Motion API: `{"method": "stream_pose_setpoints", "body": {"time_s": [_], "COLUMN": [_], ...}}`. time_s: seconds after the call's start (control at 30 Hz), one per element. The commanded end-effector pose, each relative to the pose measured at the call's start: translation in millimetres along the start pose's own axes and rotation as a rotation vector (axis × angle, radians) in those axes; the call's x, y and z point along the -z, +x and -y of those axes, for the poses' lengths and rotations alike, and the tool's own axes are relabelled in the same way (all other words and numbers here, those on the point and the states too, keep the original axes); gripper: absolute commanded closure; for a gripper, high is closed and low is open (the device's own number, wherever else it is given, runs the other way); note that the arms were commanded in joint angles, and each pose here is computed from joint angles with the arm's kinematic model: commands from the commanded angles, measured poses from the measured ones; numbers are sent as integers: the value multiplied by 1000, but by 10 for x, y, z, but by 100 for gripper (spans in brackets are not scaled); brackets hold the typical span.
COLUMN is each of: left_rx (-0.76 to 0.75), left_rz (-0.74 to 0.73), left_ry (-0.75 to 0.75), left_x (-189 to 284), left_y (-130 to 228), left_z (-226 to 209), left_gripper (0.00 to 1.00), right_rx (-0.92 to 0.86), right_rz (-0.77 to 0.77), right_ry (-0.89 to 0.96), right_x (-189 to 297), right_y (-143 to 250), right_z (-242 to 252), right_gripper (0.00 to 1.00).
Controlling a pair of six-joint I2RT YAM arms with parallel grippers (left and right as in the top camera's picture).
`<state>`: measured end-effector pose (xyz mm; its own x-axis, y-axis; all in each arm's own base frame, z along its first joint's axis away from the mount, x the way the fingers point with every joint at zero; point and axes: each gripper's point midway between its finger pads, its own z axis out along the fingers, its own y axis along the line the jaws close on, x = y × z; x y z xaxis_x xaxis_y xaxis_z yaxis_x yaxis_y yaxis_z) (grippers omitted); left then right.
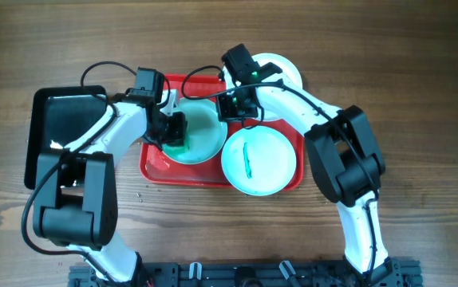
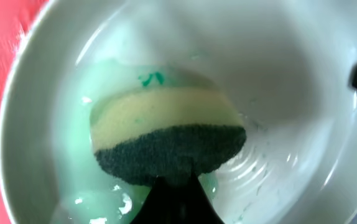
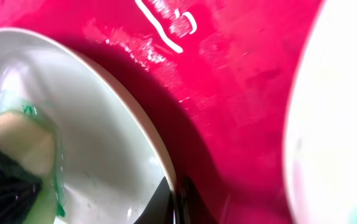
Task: Clean dirty plates on tray and stack at the side
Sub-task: 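Scrub the tilted plate with the sponge in the left gripper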
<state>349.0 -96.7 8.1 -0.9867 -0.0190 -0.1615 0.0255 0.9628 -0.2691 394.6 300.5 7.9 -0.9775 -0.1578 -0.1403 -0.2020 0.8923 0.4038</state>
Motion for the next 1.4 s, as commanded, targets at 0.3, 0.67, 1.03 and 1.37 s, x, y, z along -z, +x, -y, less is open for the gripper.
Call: {"method": "stream_pose_setpoints", "body": {"time_s": [0.3, 0.67, 1.03, 1.37], "left_rx": [6, 366, -110, 282], "left_rz": [-91, 387, -86, 356], "left_ry": [-3, -392, 299, -341], "left_x": [-218, 75, -111, 24], "left_y": [268, -626, 222, -633], "left_z": [190, -648, 548, -545], "left_gripper": [96, 96, 96, 96], "right_rx": [-84, -61, -13, -7], "right_rz": [5, -6, -30, -31], "right_ry": [-75, -88, -131, -130], "right_x": [-202, -200, -196, -202], "right_y": [-81, -58, -5, 4], "right_z": [-78, -98, -183, -197], "right_gripper": [96, 96, 96, 96]}}
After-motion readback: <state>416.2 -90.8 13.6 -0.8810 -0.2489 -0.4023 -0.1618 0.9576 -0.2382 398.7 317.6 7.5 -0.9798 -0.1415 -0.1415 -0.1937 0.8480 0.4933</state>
